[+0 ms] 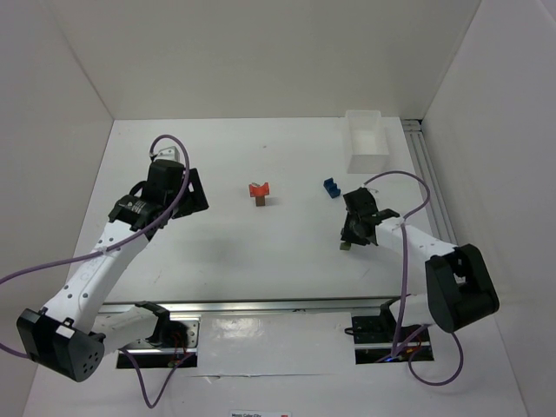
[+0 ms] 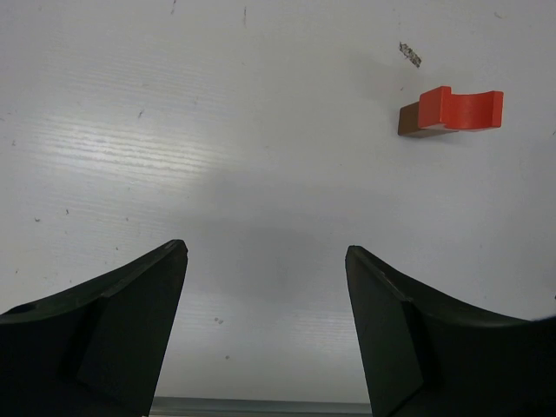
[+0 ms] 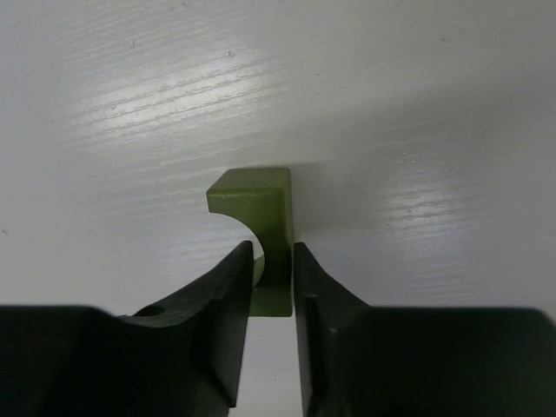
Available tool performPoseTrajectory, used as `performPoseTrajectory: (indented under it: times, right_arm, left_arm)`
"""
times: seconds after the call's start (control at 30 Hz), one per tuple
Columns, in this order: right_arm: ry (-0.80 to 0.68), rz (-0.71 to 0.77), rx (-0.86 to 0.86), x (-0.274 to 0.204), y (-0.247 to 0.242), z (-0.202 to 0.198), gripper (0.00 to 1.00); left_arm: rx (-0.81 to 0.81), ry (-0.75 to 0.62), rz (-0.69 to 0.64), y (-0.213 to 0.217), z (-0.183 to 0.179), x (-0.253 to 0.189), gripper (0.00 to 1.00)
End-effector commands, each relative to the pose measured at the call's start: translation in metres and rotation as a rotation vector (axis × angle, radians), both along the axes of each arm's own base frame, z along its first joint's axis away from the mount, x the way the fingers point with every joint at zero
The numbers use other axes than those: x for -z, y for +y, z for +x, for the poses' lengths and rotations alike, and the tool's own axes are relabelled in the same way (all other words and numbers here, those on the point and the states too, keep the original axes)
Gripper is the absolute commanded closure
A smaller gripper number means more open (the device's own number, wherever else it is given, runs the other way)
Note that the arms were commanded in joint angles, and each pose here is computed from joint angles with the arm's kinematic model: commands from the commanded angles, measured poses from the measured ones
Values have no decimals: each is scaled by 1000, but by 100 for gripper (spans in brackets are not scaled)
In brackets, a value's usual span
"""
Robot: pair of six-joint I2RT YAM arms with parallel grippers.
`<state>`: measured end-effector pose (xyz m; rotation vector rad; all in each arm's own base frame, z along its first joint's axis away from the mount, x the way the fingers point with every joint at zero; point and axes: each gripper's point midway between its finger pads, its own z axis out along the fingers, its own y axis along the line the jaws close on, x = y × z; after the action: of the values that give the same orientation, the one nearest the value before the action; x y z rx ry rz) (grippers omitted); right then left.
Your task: Build the wood block tower
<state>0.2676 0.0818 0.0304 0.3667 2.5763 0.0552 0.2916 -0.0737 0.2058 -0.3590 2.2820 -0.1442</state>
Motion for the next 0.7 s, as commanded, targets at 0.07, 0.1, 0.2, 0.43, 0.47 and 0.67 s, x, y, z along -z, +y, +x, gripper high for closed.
performPoseTrajectory:
  times: [0.07, 0.1, 0.2, 0.43, 0.47, 0.67]
  right_arm:
    - [-46, -22, -2, -11, 3, 19, 83]
    - [-50, -30, -7, -11, 4, 19, 88]
    - [-83, -74, -11, -22, 6, 23, 99]
    - [-76, -330, -34, -38, 15, 19, 99]
    - [-66, -426, -13, -35, 8, 20, 99]
    - [-24, -782, 10, -29, 12, 15, 100]
  left_arm:
    - [5, -53, -6, 0, 7, -14, 14]
    - [5, -53, -6, 0, 7, -14, 14]
    - [-2, -65, -4, 3, 3, -19, 14]
    - [4, -65, 3, 3, 3, -19, 14]
    - [4, -55, 7, 4, 1, -17, 14]
    - [-12, -88, -4, 6, -1, -24, 14]
